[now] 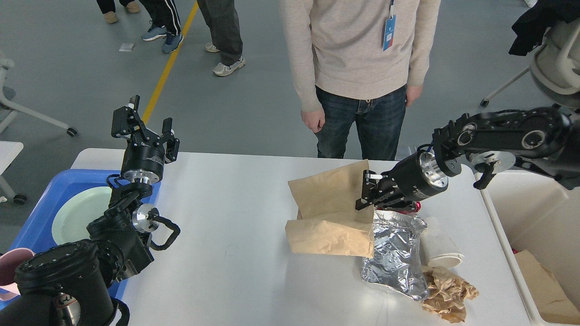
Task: Tidy desktop
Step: 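Lift the paper bag and drop it into the white bin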
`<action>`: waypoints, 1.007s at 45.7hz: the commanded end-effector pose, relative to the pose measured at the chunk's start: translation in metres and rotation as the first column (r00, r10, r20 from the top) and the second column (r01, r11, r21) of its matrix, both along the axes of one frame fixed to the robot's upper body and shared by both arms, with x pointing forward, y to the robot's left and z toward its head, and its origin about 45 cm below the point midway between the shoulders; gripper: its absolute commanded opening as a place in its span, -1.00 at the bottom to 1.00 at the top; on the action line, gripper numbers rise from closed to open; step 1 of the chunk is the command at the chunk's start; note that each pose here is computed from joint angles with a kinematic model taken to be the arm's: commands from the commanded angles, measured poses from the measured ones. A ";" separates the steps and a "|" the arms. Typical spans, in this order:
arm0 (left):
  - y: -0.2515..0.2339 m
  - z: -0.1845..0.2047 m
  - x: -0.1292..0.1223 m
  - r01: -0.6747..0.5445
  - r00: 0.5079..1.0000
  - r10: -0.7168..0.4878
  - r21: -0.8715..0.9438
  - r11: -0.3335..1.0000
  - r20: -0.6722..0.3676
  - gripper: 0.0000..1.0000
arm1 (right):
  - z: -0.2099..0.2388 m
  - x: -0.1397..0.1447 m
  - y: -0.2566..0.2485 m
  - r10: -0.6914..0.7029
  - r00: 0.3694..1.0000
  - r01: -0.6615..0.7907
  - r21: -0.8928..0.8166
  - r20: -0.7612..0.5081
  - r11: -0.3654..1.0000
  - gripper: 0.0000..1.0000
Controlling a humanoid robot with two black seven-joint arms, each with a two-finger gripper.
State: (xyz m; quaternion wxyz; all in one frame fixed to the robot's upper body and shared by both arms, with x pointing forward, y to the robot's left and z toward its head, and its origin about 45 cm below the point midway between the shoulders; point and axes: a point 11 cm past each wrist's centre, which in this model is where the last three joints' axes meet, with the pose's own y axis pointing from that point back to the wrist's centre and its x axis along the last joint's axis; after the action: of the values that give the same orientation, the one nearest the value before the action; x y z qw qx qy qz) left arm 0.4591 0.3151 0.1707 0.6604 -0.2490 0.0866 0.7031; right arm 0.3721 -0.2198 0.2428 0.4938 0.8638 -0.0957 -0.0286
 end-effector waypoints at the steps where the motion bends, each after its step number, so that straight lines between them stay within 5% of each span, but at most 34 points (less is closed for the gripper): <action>1: 0.000 0.000 0.000 0.000 1.000 0.000 0.000 1.000 0.000 0.93 | 0.037 0.005 -0.019 -0.026 0.999 0.025 0.031 0.031 0.999 -1.00; 16: 0.000 0.000 0.000 0.000 1.000 0.000 0.000 1.000 0.000 0.93 | 0.124 0.018 -0.135 -0.256 0.939 0.247 0.069 0.228 0.967 -1.00; 24: 0.000 0.000 0.000 0.001 1.000 -0.001 -0.001 1.000 0.001 0.93 | 0.129 0.029 -0.175 -0.355 0.885 0.360 0.042 0.303 0.932 -1.00; 34: 0.000 0.000 0.000 0.001 1.000 -0.001 0.001 1.000 0.000 0.93 | 0.049 0.012 -0.280 -0.560 0.716 0.653 -0.114 0.417 0.749 -1.00; 40: 0.000 0.000 0.000 0.001 1.000 -0.001 0.001 1.000 0.000 0.94 | -0.001 -0.012 -0.331 -0.593 0.602 0.773 -0.207 0.534 0.599 -1.00; 46: 0.000 0.000 0.000 0.000 1.000 0.000 0.000 1.000 0.000 0.93 | -0.049 -0.044 -0.361 -0.579 0.557 0.820 -0.287 0.595 0.494 -1.00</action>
State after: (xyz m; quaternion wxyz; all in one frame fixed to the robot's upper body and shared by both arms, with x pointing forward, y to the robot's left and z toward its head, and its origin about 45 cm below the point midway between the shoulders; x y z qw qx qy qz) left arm 0.4591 0.3150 0.1707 0.6606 -0.2492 0.0867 0.7029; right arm 0.3553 -0.5549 0.2321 0.5893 0.6037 -0.5366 -0.0171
